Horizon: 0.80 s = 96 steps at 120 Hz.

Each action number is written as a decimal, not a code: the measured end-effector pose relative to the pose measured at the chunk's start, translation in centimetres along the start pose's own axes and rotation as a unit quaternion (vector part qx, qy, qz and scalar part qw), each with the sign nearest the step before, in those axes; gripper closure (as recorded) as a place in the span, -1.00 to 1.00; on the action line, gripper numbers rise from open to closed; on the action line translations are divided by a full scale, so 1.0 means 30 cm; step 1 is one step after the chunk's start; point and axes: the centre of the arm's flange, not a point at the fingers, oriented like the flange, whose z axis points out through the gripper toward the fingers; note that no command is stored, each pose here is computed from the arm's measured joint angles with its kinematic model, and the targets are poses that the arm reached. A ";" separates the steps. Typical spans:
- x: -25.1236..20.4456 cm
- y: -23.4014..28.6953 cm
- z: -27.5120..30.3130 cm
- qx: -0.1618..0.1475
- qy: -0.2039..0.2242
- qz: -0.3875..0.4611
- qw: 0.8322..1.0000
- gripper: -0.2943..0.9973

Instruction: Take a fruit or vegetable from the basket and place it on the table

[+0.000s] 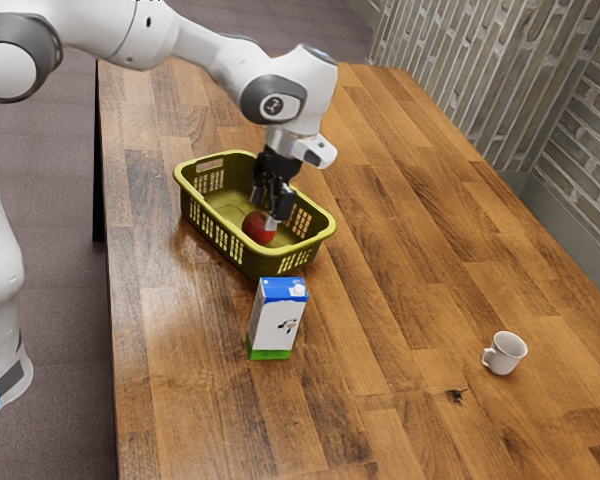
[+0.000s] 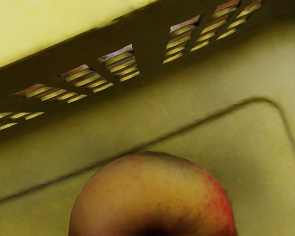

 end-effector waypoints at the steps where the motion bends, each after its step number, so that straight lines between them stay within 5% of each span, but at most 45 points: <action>1: 0.001 0.000 0.001 0.000 0.000 0.000 1.000 -0.51; 96: 0.026 -0.002 0.079 -0.005 -0.023 -0.001 1.000 -0.51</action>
